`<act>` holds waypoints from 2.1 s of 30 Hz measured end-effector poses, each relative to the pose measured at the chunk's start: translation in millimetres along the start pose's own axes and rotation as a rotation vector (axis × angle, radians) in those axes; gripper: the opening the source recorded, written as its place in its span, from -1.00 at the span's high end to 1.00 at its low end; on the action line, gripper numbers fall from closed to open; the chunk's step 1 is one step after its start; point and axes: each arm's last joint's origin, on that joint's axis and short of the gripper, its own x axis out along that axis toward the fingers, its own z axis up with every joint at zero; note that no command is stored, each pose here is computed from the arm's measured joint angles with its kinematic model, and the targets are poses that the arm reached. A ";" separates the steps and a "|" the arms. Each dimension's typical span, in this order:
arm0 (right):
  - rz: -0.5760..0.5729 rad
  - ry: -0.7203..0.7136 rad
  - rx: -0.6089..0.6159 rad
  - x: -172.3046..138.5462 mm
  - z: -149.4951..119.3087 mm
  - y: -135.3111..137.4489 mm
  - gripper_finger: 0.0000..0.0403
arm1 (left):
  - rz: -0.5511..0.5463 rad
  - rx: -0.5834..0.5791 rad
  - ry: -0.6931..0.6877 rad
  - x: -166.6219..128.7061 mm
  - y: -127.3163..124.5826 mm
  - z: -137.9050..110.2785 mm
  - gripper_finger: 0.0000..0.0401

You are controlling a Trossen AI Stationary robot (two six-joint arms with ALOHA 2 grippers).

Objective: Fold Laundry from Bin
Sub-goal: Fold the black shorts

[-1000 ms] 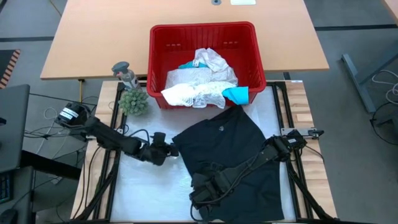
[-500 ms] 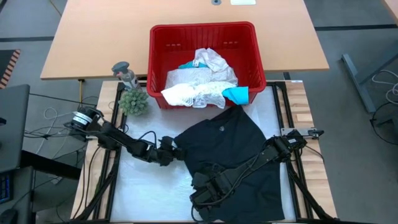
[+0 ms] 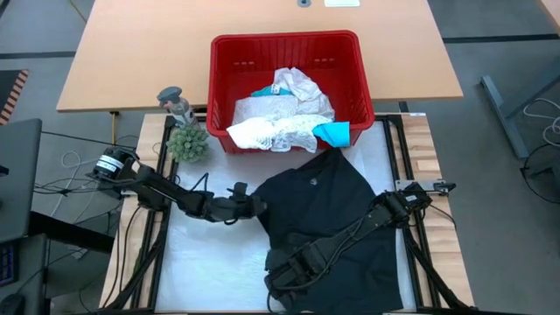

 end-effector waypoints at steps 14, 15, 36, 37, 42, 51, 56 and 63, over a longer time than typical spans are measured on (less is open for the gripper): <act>0.360 0.131 -0.055 -5.5 16.5 -3.3 0.37 | -0.139 0.151 0.207 35.2 -84.3 18.6 1.00; 0.378 0.147 -0.064 -11.8 13.1 -1.3 0.37 | -0.124 0.180 0.232 37.6 -90.9 20.6 1.00; 0.380 -0.159 0.114 -160.1 -62.9 38.5 0.37 | -0.115 0.297 -0.190 50.3 -218.4 104.6 1.00; 0.384 -0.154 0.131 -160.5 -64.1 39.3 0.37 | -0.100 0.310 -0.175 54.4 -214.9 102.6 1.00; 0.374 -0.140 0.139 -160.8 -68.3 40.5 0.37 | 0.135 0.489 0.019 78.2 -173.9 73.8 0.96; 0.262 -0.111 0.120 -156.2 -70.3 29.8 0.37 | 0.321 0.574 0.401 107.1 -114.1 21.4 0.62; 0.225 -0.096 0.095 -156.7 -79.0 31.2 0.37 | 0.166 0.798 0.494 78.6 -143.1 19.1 0.40; 0.181 -0.152 0.086 -164.7 -105.7 45.4 0.37 | 0.331 1.073 0.514 22.0 -157.4 41.8 0.05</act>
